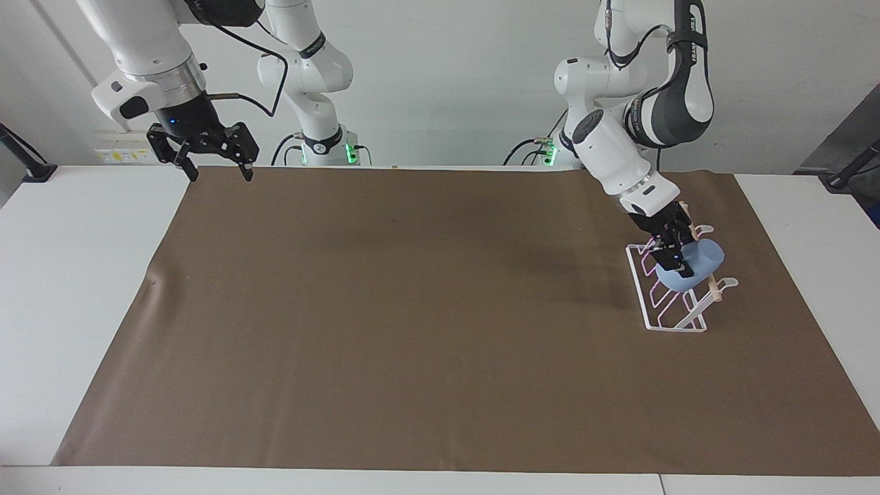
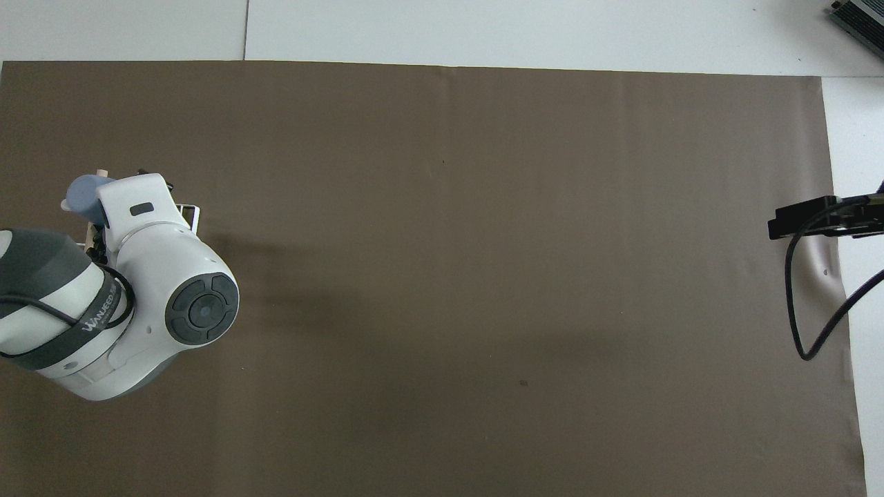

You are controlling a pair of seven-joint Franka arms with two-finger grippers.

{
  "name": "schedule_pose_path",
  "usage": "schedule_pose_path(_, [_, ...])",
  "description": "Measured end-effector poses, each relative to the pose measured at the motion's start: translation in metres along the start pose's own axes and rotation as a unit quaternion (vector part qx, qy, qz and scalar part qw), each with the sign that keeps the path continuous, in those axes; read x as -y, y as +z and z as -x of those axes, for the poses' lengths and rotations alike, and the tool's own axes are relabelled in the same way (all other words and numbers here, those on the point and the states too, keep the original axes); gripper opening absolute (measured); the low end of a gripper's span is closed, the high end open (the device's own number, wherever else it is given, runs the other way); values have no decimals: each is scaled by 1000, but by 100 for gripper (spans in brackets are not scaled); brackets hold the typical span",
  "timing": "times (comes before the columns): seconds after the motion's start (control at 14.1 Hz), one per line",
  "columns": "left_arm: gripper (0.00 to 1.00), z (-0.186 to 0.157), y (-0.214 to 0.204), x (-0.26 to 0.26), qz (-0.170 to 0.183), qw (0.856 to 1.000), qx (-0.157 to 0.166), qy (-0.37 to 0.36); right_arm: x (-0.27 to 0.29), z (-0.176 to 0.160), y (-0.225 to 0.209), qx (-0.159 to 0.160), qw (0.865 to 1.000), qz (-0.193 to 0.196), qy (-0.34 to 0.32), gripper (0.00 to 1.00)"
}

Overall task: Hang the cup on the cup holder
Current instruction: 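Position the cup over the wire rack with the left gripper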

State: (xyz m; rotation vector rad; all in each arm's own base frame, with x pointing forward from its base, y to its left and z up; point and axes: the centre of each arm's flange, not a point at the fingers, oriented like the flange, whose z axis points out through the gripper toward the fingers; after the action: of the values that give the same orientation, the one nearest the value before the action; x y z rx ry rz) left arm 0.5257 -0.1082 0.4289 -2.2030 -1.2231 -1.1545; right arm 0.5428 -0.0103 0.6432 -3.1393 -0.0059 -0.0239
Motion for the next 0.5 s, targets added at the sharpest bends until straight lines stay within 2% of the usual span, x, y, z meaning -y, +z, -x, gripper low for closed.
schedule_pose_path(0.28, [77,1,0,0,0,1000,0,2,0,0,1,1,1000,0,0,100])
schedule_pose_path(0.43, [81,1,0,0,1,1000,-1,3,0,0,1,2,1000,0,0,100])
schedule_pose_path(0.5, [86,1,0,0,1,1000,-1,3,0,0,1,2,1000,0,0,100])
